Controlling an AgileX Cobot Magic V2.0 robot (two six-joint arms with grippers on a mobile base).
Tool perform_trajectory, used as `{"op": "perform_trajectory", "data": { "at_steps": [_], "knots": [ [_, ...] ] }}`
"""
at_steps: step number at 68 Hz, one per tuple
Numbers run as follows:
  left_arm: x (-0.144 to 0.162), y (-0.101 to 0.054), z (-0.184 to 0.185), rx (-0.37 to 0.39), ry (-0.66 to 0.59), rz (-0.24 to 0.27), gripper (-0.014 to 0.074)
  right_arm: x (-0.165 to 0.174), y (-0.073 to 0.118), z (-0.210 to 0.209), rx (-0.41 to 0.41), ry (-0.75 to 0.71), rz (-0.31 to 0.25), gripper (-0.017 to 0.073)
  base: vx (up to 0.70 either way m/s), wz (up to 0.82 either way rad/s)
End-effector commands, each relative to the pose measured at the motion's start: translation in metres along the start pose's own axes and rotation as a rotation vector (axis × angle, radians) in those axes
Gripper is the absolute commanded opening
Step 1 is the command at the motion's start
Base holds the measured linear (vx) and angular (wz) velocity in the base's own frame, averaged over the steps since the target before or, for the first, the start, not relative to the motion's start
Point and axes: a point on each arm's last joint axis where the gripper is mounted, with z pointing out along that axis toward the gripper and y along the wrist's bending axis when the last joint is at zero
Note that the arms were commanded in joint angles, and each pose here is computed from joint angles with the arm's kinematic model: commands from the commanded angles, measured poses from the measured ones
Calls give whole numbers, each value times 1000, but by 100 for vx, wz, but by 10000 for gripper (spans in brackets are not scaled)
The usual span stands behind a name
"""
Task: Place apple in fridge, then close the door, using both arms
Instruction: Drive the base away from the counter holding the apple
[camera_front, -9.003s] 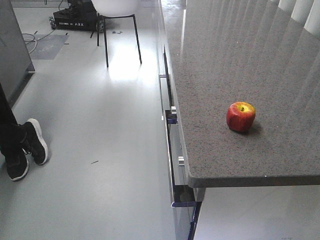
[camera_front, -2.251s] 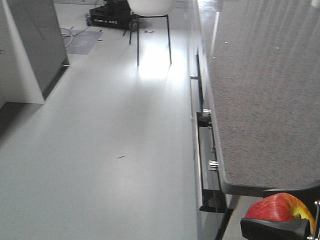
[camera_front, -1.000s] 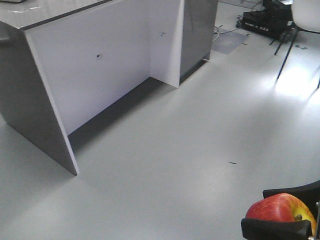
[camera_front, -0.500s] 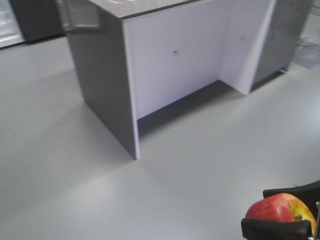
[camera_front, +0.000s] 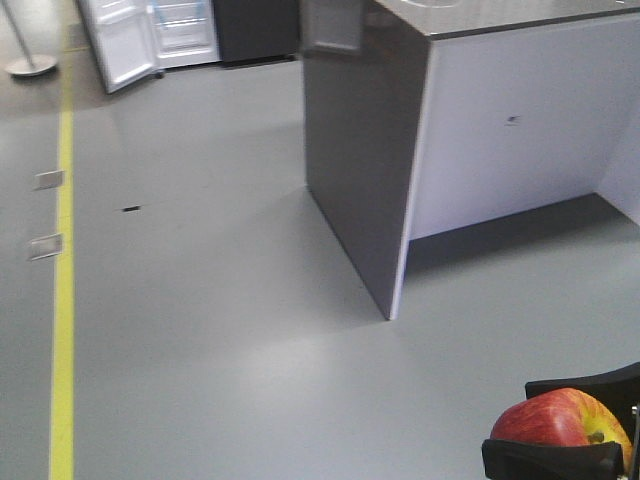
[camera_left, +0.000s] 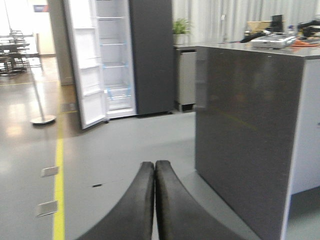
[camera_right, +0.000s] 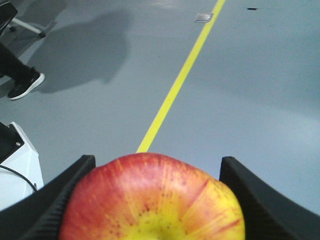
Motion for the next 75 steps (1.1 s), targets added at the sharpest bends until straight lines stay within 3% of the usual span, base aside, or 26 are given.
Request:
{"op": "perform_trajectory", "data": {
  "at_steps": [1, 75],
  "knots": [
    [-3, 0, -1, 8, -72, -1, -6, -12, 4, -4, -12, -76, 1, 206, -1, 49],
    [-3, 0, -1, 8, -72, -1, -6, -12, 4, -4, -13, -76, 1, 206, 6, 29]
  ]
}}
